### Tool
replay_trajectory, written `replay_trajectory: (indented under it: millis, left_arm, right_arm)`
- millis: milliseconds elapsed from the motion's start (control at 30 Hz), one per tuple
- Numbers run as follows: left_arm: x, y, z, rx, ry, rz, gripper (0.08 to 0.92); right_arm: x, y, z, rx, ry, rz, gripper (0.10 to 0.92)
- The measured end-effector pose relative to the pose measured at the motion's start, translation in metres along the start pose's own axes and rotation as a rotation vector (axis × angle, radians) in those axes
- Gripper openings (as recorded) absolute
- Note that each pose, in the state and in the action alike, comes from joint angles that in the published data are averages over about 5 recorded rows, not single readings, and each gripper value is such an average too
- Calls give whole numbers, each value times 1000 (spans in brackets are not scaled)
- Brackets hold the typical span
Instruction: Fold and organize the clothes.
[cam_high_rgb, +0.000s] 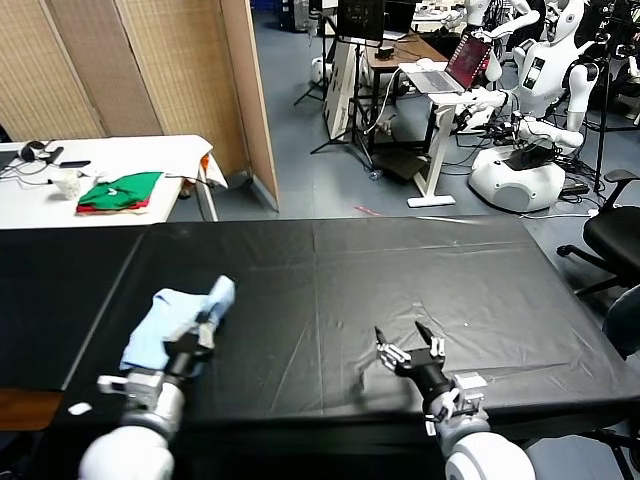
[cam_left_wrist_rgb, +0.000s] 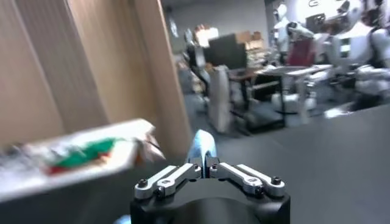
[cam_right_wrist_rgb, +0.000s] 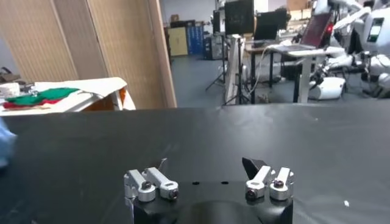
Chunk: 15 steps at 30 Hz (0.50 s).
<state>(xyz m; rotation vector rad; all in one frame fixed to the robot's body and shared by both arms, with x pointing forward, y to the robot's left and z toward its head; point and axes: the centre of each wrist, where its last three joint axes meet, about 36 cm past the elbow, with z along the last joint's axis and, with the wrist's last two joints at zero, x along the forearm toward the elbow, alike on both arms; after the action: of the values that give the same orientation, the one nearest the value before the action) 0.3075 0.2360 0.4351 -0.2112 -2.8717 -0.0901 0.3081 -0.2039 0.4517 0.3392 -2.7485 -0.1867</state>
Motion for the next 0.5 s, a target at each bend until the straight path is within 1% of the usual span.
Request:
replay_trajectory:
  millis: [67,133,200,267,333,367,467,500]
  left_arm:
    - [-2,-12,8,21,5,53,168]
    - [-3,-21,13,35,-9,107,228]
    - [-3,-25,14,42,-34,151,326]
    - [-2,-27,14,42,-66,180,450]
    - [-1,-26,11,34,-99,191,564]
    - [-1,-24,9,29,-113,190,639]
    - [0,-18,4,14,-140,168,807]
    - [0,-15,3,8,-145,156,846]
  right_arm:
    - [-3,0,0,-38,36,-28,907]
    - [-7,1,0,-80,70,-60,907]
    - [-12,1,0,-124,101,-98,907]
    - [-17,4,1,-168,136,-144,907]
    - [-25,9,3,-209,171,-192,907]
    - [-29,12,4,-226,185,-215,907]
    - [-45,24,7,-257,216,-274,907]
    - [-51,29,8,-261,223,-291,907]
